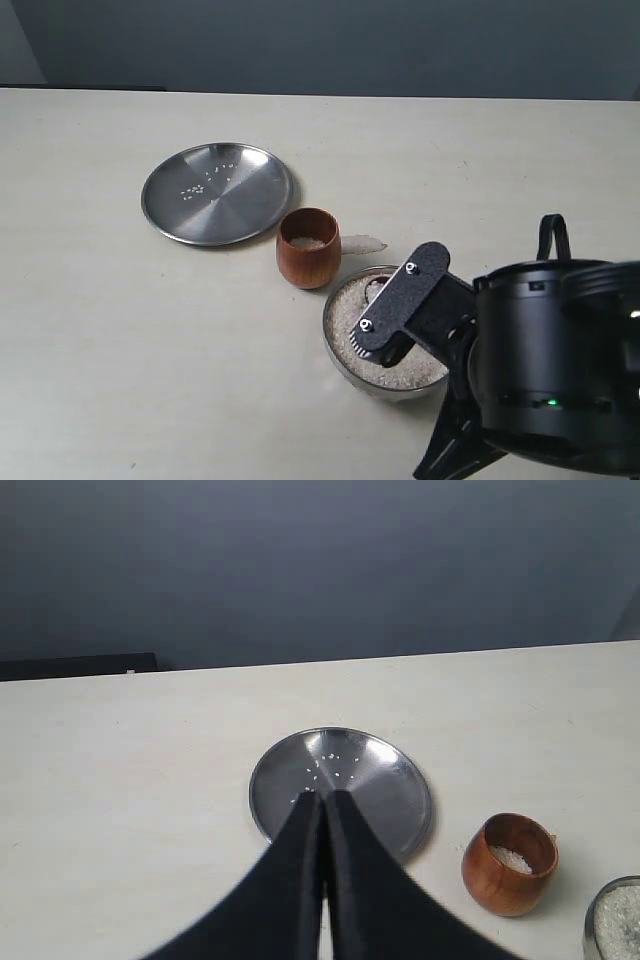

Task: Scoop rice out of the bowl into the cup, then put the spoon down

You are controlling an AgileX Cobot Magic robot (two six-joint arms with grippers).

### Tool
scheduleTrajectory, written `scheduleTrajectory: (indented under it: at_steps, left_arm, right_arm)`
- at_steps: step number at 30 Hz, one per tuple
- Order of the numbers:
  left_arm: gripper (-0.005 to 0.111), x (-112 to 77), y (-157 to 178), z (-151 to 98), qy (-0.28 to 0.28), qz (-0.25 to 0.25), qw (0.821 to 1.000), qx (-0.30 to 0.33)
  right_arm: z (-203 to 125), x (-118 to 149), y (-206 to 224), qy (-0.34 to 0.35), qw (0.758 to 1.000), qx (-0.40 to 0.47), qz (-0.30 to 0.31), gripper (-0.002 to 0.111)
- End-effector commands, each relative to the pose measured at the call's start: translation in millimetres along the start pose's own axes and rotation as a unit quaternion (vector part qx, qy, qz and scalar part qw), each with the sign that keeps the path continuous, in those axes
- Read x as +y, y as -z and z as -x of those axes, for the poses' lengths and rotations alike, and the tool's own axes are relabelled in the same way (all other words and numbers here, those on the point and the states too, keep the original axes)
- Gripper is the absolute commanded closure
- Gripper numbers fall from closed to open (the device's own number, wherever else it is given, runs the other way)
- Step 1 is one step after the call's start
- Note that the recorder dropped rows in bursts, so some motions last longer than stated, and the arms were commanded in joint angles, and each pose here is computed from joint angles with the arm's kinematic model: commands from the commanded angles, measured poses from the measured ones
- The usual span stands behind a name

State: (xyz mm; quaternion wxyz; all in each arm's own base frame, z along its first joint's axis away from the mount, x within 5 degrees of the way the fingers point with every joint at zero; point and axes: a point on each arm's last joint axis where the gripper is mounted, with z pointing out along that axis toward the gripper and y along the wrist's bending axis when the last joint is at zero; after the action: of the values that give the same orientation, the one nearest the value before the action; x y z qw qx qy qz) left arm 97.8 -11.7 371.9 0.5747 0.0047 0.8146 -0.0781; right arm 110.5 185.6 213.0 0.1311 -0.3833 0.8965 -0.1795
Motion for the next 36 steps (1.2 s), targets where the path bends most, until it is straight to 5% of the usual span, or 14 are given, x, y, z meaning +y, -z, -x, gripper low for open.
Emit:
scheduleTrajectory:
  at_steps: [1,15,22,36]
  left_arm:
    - [0.106,0.3,1.1,2.8,-0.001,0.003,1.0,-0.007]
    - [0.106,0.3,1.1,2.8,-0.001,0.003,1.0,-0.007]
    - [0.106,0.3,1.1,2.8,-0.001,0.003,1.0,-0.007]
    - [0.106,0.3,1.1,2.8,-0.001,0.003,1.0,-0.007]
  right_arm:
    - [-2.5,-3.0,4.8,-0.03,0.999,-0.01,0.005,0.109]
    - [10.8,-19.6,1.9,-0.064,0.996,-0.061,0.027,0.109]
    - [44.0,-43.9,25.0,-0.077,0.992,-0.102,0.024,0.109]
    - [100.9,-42.4,-3.0,0.021,0.996,-0.074,-0.05,0.109]
